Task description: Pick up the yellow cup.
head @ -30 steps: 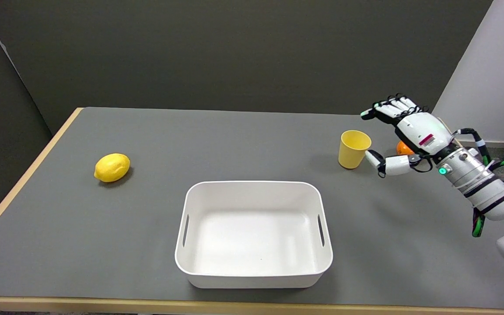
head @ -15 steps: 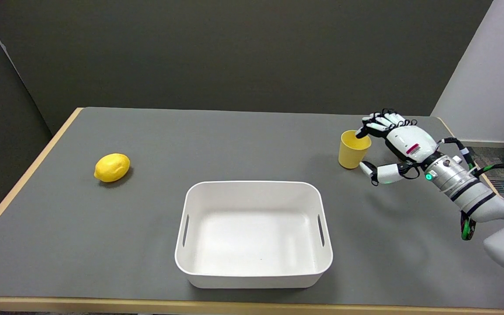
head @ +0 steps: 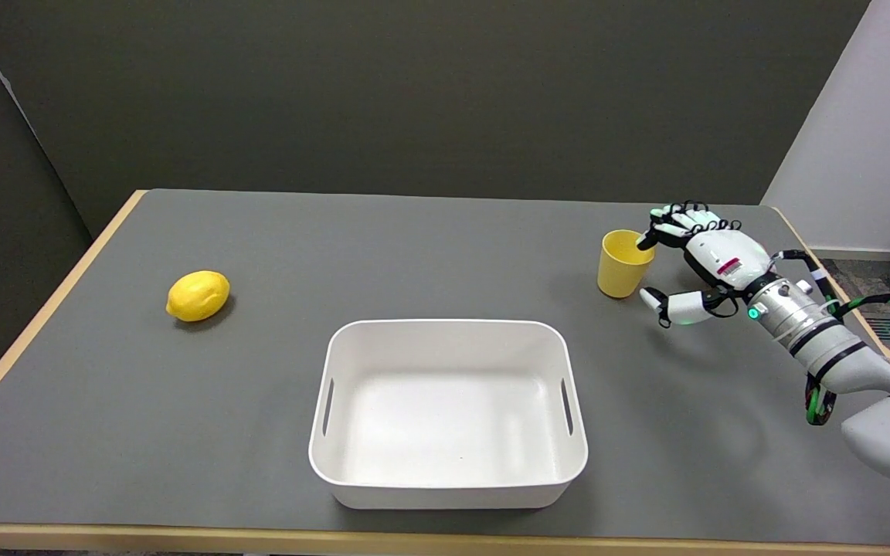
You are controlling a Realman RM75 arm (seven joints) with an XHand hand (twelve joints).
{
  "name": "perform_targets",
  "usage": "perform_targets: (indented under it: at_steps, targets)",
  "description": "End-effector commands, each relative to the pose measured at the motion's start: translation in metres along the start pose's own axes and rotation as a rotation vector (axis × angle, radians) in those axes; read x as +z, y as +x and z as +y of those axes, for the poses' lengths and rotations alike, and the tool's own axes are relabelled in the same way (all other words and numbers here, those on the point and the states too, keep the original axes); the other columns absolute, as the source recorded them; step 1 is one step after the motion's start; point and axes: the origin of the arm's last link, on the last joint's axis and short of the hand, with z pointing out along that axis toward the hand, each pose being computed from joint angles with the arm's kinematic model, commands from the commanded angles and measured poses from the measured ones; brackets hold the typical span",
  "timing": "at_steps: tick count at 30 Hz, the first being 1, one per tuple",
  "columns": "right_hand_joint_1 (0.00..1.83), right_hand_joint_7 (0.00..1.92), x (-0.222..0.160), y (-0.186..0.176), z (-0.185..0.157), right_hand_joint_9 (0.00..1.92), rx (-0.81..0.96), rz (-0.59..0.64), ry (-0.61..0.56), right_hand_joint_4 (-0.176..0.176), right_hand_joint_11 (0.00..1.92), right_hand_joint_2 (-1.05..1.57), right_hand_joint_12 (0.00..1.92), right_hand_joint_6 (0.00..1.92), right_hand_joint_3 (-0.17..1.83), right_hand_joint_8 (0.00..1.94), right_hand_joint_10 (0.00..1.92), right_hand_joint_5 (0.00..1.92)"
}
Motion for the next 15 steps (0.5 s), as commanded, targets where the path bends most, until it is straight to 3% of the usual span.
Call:
perform_targets:
  at_steps: [1, 15]
  targets:
    - [0.77, 0.14, 0.010, -0.001, 0.002, 0.00, 0.022, 0.021, -0.034, 0.003, 0.00, 0.68, 0.58, 0.79, 0.87, 0.27, 0.39, 0.40]
    - [0.83, 0.19, 0.026, -0.008, -0.008, 0.00, 0.066, 0.053, -0.033, -0.012, 0.00, 0.77, 0.57, 1.06, 0.86, 0.30, 0.41, 0.45]
